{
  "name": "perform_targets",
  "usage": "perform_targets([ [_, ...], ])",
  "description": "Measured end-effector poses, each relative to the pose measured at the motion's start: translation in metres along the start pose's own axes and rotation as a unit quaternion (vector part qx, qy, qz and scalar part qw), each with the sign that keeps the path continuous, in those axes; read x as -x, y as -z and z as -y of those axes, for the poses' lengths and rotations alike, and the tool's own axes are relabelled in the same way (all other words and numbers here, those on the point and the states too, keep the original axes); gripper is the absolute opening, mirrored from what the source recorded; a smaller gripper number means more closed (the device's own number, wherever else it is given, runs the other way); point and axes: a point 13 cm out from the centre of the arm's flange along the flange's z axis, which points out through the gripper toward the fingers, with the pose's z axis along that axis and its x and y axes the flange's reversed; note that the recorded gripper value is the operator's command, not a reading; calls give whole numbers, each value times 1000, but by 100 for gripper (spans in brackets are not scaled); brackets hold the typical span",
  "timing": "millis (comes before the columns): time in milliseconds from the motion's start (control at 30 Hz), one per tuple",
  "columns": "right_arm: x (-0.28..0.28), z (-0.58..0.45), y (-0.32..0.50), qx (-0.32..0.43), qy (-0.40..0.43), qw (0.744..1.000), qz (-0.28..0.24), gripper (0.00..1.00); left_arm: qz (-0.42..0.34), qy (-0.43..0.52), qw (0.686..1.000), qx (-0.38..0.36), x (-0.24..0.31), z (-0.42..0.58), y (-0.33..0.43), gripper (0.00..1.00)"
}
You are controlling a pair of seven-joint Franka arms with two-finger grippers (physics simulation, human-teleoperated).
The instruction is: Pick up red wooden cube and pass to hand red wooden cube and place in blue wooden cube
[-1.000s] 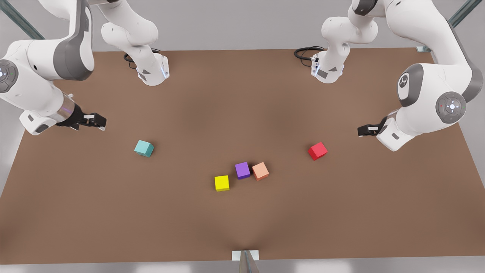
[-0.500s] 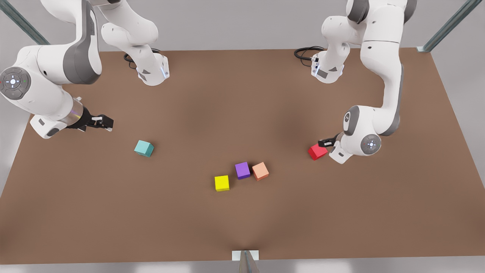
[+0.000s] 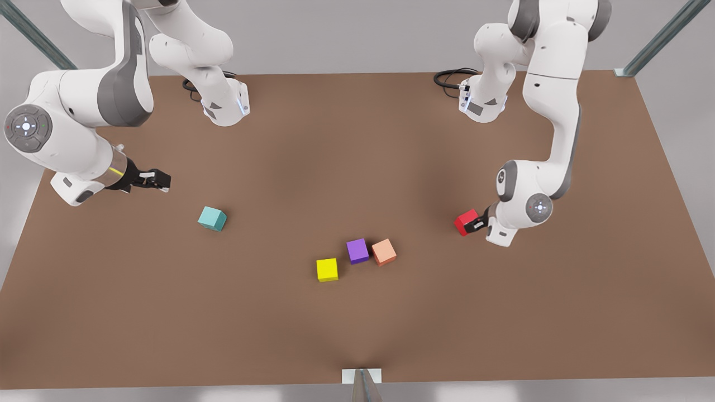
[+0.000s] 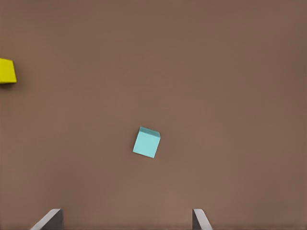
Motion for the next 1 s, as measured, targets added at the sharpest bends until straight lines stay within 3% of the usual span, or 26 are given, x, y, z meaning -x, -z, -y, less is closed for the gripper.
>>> perform_targets([
  [867,-4,-3,-13,-1,3,1000,-26,100,-8,50,998,21,-3,1,-76,100],
  [967,-5,-3,-14,-1,3,1000,-28,100,-2,53,998,18,1,2,-78,71],
  [1000,-5,-3,-14,-1,3,1000,-28,100,0,54,998,17,3,2,-78,68],
])
